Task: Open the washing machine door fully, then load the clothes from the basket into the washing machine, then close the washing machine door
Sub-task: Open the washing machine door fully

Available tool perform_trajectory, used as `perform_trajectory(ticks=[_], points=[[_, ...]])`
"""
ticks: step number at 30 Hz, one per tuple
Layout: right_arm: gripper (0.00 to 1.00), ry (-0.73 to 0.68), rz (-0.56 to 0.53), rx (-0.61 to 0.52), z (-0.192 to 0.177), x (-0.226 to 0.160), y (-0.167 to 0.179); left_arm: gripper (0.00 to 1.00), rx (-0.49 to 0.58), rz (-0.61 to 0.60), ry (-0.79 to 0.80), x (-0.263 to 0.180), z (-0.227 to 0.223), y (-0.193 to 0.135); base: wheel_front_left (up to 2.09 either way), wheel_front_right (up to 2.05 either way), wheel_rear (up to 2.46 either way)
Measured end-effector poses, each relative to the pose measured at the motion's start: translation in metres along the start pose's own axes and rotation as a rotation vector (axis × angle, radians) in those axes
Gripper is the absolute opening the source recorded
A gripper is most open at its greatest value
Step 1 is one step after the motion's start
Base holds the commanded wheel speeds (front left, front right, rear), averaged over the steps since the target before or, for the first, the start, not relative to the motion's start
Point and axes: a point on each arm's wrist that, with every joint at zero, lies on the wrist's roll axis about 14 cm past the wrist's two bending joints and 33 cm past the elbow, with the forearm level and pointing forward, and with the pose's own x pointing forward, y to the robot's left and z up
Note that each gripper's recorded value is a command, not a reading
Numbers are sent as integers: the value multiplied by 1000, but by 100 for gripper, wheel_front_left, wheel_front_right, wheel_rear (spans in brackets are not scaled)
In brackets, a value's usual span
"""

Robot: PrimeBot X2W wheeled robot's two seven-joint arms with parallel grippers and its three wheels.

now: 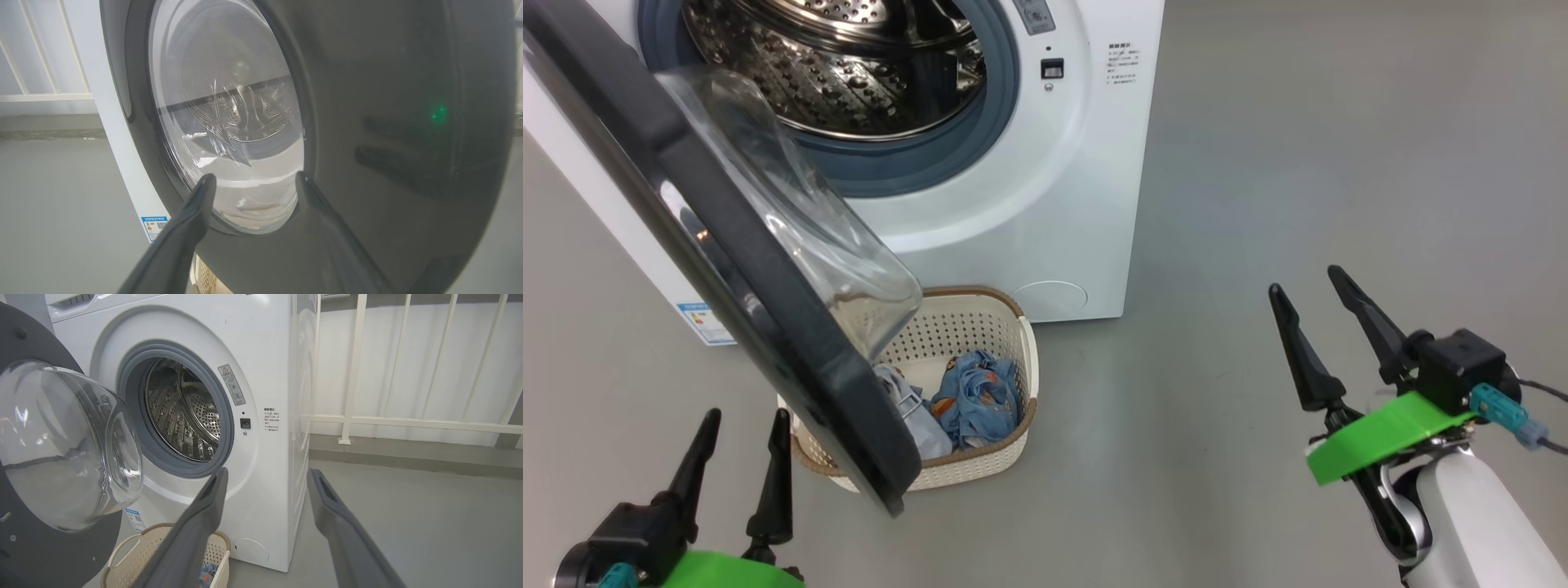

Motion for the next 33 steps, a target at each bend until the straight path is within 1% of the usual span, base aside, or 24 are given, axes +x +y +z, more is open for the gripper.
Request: perform_trajectory(ticks=[6,10,17,20,22,25,33], points=[[100,12,-66,33,-8,-18,-10,100,-5,4,-4,0,1,-1,0,0,0],[100,54,-86,2,-21,-33,-13,100,-10,7,-6,0,1,-2,0,0,0],[100,87,-125,-55,-29,-50,-23,100,-13,24,7,-5,-3,2,0,0,0],[100,101,-144,-55,-34,-57,-24,100,-11,35,7,-6,-3,5,0,0,0],[100,108,-145,-71,-35,-60,-23,100,-11,39,4,-6,-3,6,0,0,0],[100,100,-165,-68,-33,-61,-27,100,-17,44,-2,-6,-1,5,0,0,0],[100,101,-177,-80,-33,-64,-28,100,-21,59,8,-13,-4,8,0,0,0]])
